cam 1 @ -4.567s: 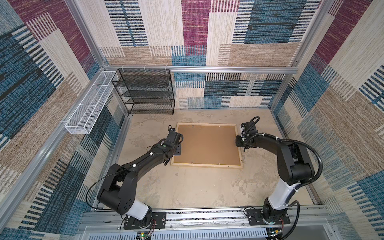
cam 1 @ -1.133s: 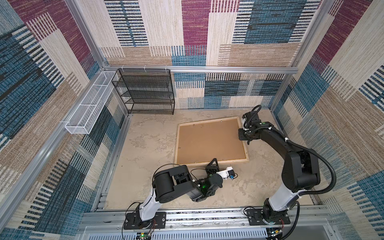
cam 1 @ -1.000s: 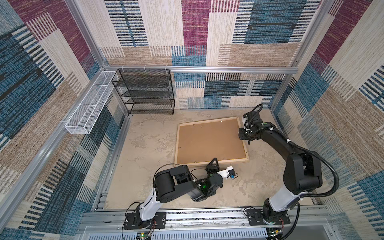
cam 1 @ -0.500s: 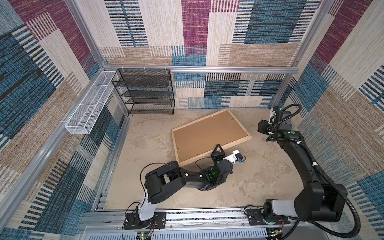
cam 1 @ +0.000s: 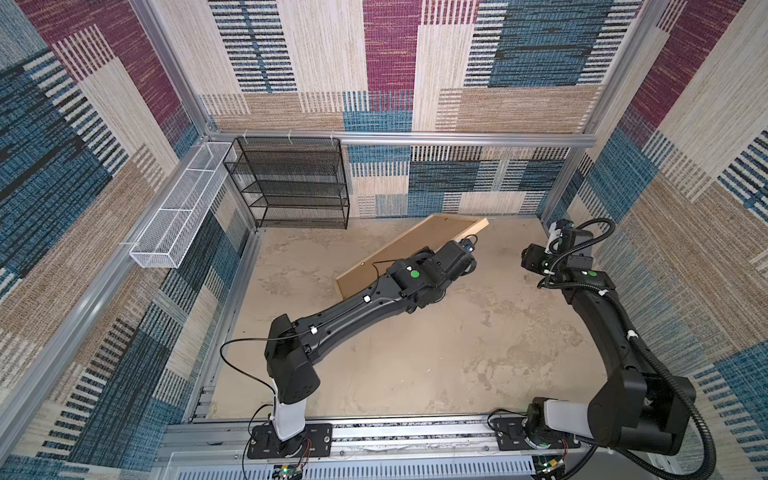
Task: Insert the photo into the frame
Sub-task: 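Tilt the frame upright with the left gripper while right gripper draws back, then lower the frame face-up onto the table with the left gripper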
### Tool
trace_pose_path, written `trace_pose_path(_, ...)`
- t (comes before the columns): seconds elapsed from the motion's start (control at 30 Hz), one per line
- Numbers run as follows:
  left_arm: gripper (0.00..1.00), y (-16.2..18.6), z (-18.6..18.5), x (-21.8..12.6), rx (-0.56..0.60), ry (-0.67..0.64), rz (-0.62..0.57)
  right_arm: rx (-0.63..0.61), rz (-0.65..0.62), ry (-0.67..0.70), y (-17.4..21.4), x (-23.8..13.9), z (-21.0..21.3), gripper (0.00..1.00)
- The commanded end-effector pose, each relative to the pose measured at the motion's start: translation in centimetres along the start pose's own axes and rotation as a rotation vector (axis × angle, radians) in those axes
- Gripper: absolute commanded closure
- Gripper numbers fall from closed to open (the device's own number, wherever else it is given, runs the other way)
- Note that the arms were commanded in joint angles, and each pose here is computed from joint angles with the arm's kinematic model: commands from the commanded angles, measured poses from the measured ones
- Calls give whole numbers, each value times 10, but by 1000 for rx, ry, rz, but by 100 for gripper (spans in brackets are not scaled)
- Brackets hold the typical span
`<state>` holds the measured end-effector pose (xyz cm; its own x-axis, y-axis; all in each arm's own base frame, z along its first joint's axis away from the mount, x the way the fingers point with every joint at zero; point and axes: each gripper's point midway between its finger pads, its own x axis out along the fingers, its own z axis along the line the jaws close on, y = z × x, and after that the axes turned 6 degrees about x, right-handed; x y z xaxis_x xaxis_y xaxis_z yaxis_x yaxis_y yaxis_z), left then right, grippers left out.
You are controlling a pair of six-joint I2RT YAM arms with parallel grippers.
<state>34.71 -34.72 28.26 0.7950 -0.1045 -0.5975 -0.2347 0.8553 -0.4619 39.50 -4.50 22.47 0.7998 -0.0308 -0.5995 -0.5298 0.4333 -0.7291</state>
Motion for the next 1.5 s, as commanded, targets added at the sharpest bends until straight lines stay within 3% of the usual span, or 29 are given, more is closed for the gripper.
trace_pose_path(0.0, 100, 6, -14, -11, -195, 216, 46, 7, -30, -39, -7, 0, 7, 41)
trace_pose_path(0.2, 100, -7, 17, -16, -329, 302, 47, 7, -16, -53, -5, 3, 9, 41)
trace_pose_path(0.47, 100, -30, 64, -30, -613, 472, -79, 11, 16, -83, 4, 12, 12, 41)
trace_pose_path(0.8, 100, -45, 88, -25, -884, 696, -165, 13, 44, -104, 12, 18, 14, 41)
trace_pose_path(1.17, 100, -37, 82, 10, -996, 719, -138, 14, 59, -105, 18, 19, 12, 41)
trace_pose_path(1.47, 100, 10, 72, 56, -1095, 583, -139, 25, 87, -133, 29, 27, 14, 40)
